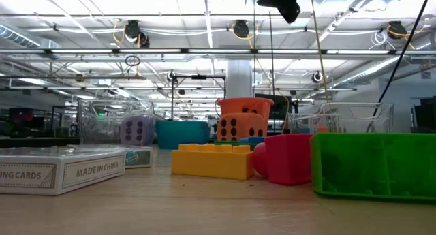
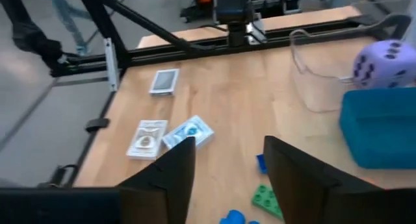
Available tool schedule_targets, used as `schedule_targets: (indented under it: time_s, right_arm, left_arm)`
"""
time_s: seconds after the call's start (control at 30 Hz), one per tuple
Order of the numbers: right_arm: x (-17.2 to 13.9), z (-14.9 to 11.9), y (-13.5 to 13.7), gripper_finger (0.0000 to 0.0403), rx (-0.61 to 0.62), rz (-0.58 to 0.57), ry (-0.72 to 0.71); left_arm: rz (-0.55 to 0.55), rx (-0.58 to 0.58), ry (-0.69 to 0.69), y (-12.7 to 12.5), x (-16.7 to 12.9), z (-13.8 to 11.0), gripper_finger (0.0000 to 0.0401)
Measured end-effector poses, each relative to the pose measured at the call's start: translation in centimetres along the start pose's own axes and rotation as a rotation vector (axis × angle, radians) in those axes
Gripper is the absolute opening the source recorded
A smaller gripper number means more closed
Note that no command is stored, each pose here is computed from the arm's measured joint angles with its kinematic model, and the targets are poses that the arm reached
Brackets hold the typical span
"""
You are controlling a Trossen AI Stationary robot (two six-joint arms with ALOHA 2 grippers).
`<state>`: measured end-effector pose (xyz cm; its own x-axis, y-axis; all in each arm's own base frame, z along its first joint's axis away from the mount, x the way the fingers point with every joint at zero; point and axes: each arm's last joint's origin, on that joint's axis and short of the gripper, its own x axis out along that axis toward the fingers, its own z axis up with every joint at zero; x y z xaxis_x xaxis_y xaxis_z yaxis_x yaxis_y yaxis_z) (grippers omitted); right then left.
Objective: Pick & Place Toys
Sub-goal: Put the blue deck of cards into the blue bin
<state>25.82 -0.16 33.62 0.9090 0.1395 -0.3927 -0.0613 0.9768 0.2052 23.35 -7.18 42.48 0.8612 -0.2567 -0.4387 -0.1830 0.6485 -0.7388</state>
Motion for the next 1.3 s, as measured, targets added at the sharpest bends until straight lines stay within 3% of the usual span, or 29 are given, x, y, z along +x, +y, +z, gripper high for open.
schedule_targets:
  time_s: [0.2, 0.43, 0.83, 1.13, 1.3]
  right_arm:
    - [-0.1, -0.4, -0.4, 0.0239, 0.010, 0.012, 0.046]
    - [-0.1, -0.7, -0.4, 0.0268, -0.056, 0.000, 0.079]
    - [-0.1, -0.7, -0.5, 0.0275, -0.101, -0.001, 0.076]
    - [-0.1, -0.5, -0.5, 0.0275, -0.120, 0.001, 0.059]
    - [-0.1, -0.6, -0.5, 0.0274, -0.080, -0.001, 0.068]
  left_arm:
    - [0.040, 0.153, -0.043, 0.6, 2.0, 1.0, 0.0280]
    - [0.108, 0.307, 0.078, 1.7, 5.3, 0.4, 0.0280]
    - [0.292, 0.324, 0.473, 4.6, 7.2, -2.3, 0.0280]
    - [0.409, 0.461, 0.553, 4.7, 6.5, -4.1, 0.0280]
    - [0.426, 0.548, 0.616, 4.7, 7.6, -5.3, 0.0280]
